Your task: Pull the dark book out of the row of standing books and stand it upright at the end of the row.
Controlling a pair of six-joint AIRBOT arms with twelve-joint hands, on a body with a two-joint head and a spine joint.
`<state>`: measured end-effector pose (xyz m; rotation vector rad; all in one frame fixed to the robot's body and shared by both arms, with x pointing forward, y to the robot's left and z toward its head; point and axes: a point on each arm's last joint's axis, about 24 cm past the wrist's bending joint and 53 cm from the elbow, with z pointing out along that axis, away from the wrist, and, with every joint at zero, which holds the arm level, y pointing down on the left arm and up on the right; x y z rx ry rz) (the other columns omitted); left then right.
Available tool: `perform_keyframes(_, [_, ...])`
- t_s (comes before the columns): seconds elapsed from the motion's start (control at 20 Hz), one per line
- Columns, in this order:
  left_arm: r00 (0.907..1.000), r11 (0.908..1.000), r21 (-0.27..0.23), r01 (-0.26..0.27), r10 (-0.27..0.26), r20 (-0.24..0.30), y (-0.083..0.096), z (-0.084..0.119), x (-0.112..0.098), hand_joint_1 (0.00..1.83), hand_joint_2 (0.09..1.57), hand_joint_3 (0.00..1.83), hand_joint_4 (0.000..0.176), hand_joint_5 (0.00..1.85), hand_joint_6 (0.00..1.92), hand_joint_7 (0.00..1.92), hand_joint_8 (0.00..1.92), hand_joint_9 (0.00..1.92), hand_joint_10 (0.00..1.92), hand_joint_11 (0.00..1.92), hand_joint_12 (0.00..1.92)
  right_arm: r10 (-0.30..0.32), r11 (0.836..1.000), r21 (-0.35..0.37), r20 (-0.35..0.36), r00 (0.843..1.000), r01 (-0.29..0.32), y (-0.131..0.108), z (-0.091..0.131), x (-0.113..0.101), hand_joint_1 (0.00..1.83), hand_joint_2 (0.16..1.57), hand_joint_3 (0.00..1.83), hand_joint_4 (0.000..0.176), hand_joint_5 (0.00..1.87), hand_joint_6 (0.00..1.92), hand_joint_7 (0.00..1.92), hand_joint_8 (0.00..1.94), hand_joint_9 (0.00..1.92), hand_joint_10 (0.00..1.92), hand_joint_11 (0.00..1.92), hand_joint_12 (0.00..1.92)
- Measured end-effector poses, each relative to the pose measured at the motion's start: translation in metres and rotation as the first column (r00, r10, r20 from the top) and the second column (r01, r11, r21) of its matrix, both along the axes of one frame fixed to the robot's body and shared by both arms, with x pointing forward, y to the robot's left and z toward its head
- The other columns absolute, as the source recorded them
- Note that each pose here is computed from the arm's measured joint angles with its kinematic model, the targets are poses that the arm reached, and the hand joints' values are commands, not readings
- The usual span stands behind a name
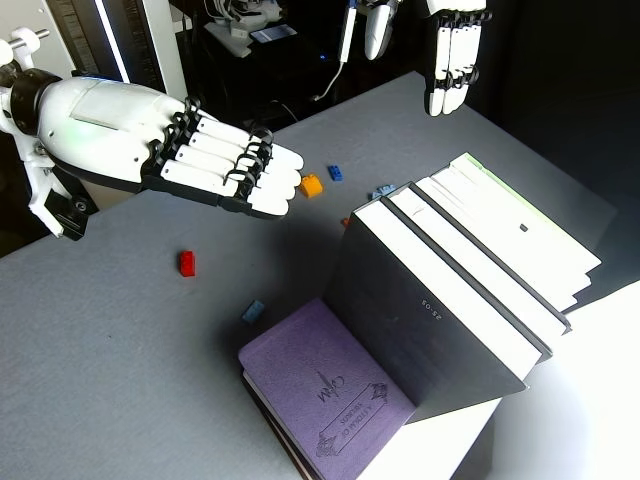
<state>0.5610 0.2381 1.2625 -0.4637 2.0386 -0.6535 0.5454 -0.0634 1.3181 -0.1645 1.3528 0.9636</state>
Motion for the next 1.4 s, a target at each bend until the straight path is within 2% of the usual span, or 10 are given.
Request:
perform_keyframes(0.1, [1.0,1.0,-0.004,0.003,-0.003,-0.001,-0.001,0.0,0.0,0.17,1.26,0.0,0.015,0.27,0.0,0.29,0.0,0.31,0.0,0.4,0.0,-0.045,0.998,0.041,0.017,0.999,0.044,0.001,0.02,0.008,0.0,1.21,0.05,0.07,0.17,0.43,0.0,0.0,0.0,0.0,0.0,0.0])
perform_keyframes(0.2, [1.0,1.0,-0.003,0.0,0.0,-0.001,0.0,0.0,0.0,0.1,1.26,0.01,0.024,0.26,0.0,0.25,0.0,0.29,0.0,0.39,0.0,-0.078,0.993,0.087,0.014,0.997,0.076,0.006,0.037,0.02,0.0,1.22,0.02,0.044,0.34,0.93,0.04,0.02,0.0,0.0,0.0,0.0])
perform_keyframes(0.45, [1.0,0.9999,-0.017,0.002,-0.002,-0.003,-0.003,0.001,-0.001,0.18,1.25,0.0,0.011,0.25,0.0,0.25,0.0,0.29,0.0,0.36,0.0,-0.043,0.997,0.073,0.088,0.995,0.036,0.032,0.056,0.012,0.0,1.25,0.02,0.0,0.56,0.9,0.14,0.04,0.0,0.0,0.0,0.0])
perform_keyframes(0.55, [1.0,0.9999,-0.013,-0.002,0.002,-0.004,-0.002,0.0,-0.001,0.09,1.26,0.0,0.022,0.23,0.0,0.25,0.0,0.29,0.0,0.38,0.01,-0.032,0.995,0.095,0.129,0.991,0.019,0.041,0.073,0.011,0.0,1.24,0.02,0.024,0.52,0.88,0.07,0.01,0.0,0.0,0.0,0.0])
perform_keyframes(0.7, [0.9999,0.9999,-0.016,0.002,-0.002,-0.01,-0.003,-0.001,-0.002,0.18,1.26,0.0,0.011,0.22,0.0,0.24,0.0,0.27,0.0,0.35,0.0,-0.07,0.99,0.131,0.2,0.977,0.045,0.042,0.1,0.019,0.0,1.26,0.02,0.0,0.53,0.88,0.13,0.04,0.0,0.0,0.0,0.0])
perform_keyframes(0.8, [0.9999,0.9998,-0.018,0.005,-0.005,-0.012,-0.004,-0.001,-0.002,0.05,1.25,0.0,0.028,0.25,0.01,0.25,0.0,0.29,0.01,0.39,0.01,-0.092,0.989,0.137,0.231,0.969,0.061,0.042,0.11,0.024,0.0,1.24,0.01,0.037,0.49,0.86,0.14,0.04,0.0,0.0,0.0,0.0])
perform_keyframes(1.05, [0.9999,0.9998,-0.017,0.004,-0.004,-0.013,-0.004,-0.002,-0.002,0.05,1.25,0.0,0.027,0.25,0.01,0.26,0.01,0.3,0.01,0.4,0.01,-0.111,0.988,0.138,0.267,0.957,0.076,0.046,0.121,0.042,0.0,1.23,0.0,0.04,0.4,0.88,0.08,0.0,0.0,0.0,0.0,0.0])
perform_keyframes(1.1, [0.9999,0.9999,-0.016,0.003,-0.003,-0.013,-0.003,-0.002,-0.002,0.14,1.25,0.0,0.012,0.25,0.0,0.25,0.0,0.28,0.0,0.38,0.01,-0.118,0.987,0.14,0.272,0.955,0.082,0.045,0.124,0.046,0.0,1.24,0.01,0.018,0.43,0.85,0.1,0.01,0.0,0.0,0.0,0.0])
perform_keyframes(1.3, [0.9999,0.9999,-0.011,0.003,-0.003,-0.016,-0.003,-0.003,-0.002,0.07,1.25,0.0,0.029,0.26,0.01,0.25,0.0,0.29,0.01,0.4,0.01,-0.135,0.986,0.136,0.266,0.954,0.101,0.043,0.122,0.058,0.0,1.22,0.0,0.051,0.49,0.83,0.13,0.01,0.0,0.0,0.0,0.0])
perform_keyframes(1.4, [0.9999,0.9999,-0.012,0.004,-0.004,-0.014,-0.003,-0.003,-0.002,0.19,1.25,0.0,0.011,0.24,0.0,0.24,0.0,0.26,0.0,0.35,0.0,-0.135,0.986,0.135,0.268,0.954,0.101,0.043,0.122,0.058,0.0,1.24,0.01,0.026,0.49,0.83,0.12,0.01,0.0,0.0,0.0,0.0])
